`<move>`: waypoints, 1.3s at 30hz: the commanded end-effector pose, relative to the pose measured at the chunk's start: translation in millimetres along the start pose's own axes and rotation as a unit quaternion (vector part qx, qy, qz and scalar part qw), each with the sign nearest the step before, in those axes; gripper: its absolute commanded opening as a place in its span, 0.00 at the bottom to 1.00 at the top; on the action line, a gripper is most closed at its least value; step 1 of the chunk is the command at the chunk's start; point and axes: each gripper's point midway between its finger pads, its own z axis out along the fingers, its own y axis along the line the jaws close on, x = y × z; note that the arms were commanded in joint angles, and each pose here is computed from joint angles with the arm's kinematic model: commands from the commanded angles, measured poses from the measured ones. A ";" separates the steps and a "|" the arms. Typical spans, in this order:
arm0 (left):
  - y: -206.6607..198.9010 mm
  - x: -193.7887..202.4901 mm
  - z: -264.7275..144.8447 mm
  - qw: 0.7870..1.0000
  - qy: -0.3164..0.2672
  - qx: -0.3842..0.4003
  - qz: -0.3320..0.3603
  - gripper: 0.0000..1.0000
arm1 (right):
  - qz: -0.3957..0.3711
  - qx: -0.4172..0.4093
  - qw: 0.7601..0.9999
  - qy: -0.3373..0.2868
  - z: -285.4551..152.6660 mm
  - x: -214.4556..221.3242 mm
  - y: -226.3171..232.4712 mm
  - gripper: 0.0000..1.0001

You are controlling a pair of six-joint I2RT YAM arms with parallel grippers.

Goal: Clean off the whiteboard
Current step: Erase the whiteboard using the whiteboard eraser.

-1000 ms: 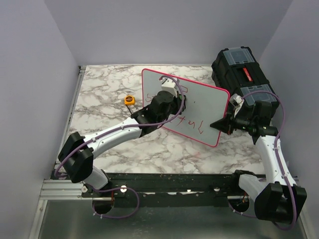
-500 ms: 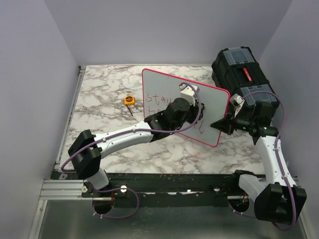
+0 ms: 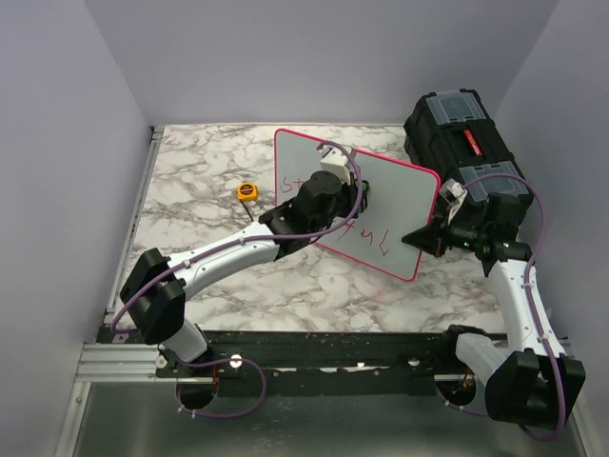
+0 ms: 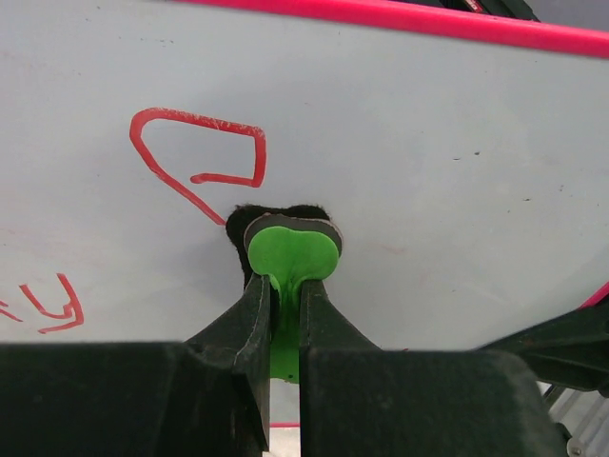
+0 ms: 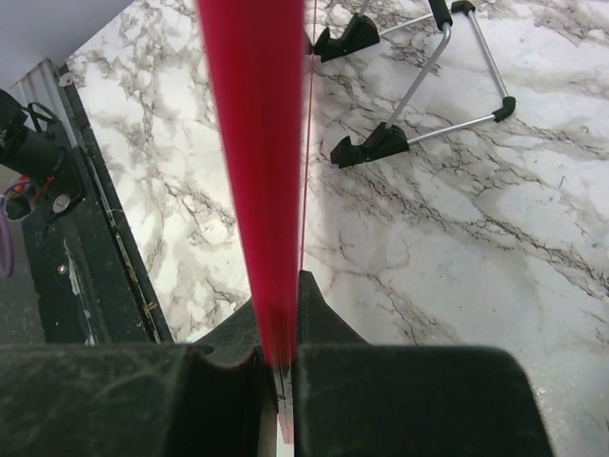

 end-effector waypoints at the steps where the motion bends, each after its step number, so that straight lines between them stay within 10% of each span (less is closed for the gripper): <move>1: -4.9 -12.0 2.5 0.999 -0.015 0.026 0.025 0.00 | -0.072 -0.054 0.995 -0.032 -0.3 -21.3 21.3 0.01; 14: 29.8 68.5 -13.0 0.998 0.057 0.004 0.008 0.00 | -0.070 -0.053 0.996 -0.031 0.1 -20.2 20.3 0.00; 28: 22.2 -18.5 -13.1 0.999 -0.010 0.036 0.026 0.00 | -0.071 -0.054 0.996 -0.031 0.0 -20.7 21.1 0.01; 39: -4.4 -5.7 -7.5 0.998 0.006 0.047 0.038 0.00 | -0.072 -0.051 0.996 -0.031 -0.2 -20.4 20.7 0.00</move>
